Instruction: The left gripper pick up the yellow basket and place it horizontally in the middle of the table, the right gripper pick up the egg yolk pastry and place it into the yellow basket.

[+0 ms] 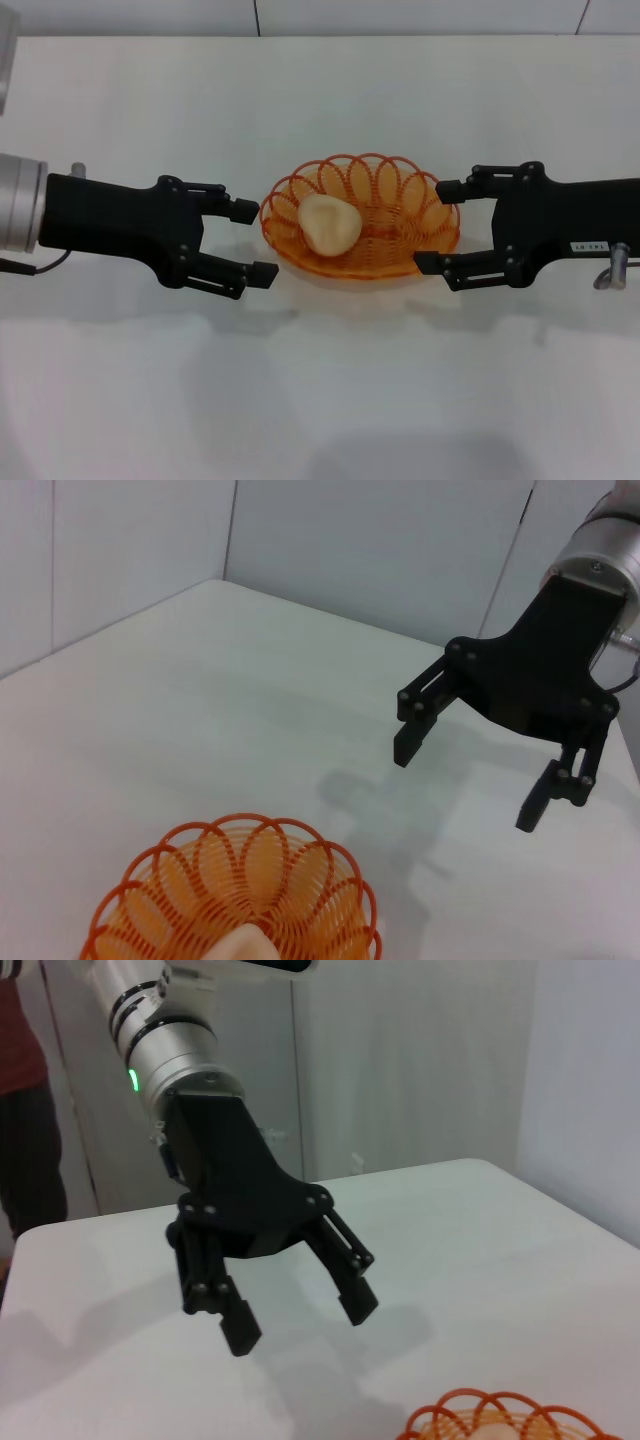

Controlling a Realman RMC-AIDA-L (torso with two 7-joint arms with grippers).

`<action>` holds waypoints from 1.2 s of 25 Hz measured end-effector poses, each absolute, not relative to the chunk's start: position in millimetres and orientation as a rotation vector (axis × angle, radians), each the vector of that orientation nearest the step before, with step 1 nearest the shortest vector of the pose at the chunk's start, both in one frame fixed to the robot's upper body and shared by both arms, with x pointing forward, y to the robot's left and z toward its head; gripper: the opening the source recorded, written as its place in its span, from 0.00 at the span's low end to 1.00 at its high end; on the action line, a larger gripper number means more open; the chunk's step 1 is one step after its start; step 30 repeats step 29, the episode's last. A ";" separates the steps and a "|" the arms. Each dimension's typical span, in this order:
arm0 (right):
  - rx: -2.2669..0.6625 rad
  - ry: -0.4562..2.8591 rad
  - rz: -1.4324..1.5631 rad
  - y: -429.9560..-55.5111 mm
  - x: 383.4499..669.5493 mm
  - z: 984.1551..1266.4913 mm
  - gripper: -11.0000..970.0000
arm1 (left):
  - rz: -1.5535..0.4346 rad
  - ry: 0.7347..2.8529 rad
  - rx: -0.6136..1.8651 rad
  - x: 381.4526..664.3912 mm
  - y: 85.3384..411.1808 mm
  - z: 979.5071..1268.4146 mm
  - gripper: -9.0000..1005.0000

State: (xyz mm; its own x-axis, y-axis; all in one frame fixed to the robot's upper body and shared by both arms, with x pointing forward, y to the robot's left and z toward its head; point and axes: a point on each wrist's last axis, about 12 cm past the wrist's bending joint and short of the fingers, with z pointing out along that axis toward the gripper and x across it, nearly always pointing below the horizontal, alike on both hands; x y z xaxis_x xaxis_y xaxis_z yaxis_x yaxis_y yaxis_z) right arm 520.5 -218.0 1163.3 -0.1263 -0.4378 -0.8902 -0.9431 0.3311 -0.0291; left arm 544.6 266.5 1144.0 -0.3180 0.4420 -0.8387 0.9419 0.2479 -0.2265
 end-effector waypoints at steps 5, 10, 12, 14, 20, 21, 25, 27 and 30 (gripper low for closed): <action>-1.257 1.725 0.723 -217.6 520.2 1163.5 0.83 | -0.992 1.877 1.260 544.7 266.6 1144.2 0.86; -1.257 1.725 0.723 -217.6 520.2 1163.5 0.83 | -0.992 1.877 1.260 544.7 266.7 1144.4 0.86; -1.256 1.727 0.724 -217.8 520.2 1163.1 0.83 | -0.993 1.876 1.259 544.7 266.5 1144.3 0.86; -1.256 1.728 0.725 -217.6 520.4 1163.0 0.83 | -0.995 1.875 1.259 544.6 266.0 1144.2 0.86; -1.258 1.729 0.728 -216.9 521.3 1162.9 0.83 | -1.006 1.871 1.267 543.6 265.4 1144.7 0.86; -1.258 1.729 0.728 -216.9 521.3 1162.9 0.83 | -1.006 1.871 1.267 543.6 265.4 1144.9 0.86; -1.259 1.729 0.729 -216.9 521.2 1162.8 0.83 | -1.004 1.871 1.269 543.8 265.7 1145.3 0.86; -1.260 1.729 0.729 -216.8 521.2 1162.8 0.83 | -1.004 1.871 1.269 543.8 265.7 1145.3 0.86; -1.261 1.729 0.728 -216.8 521.2 1162.9 0.83 | -1.005 1.871 1.269 543.8 265.6 1145.3 0.86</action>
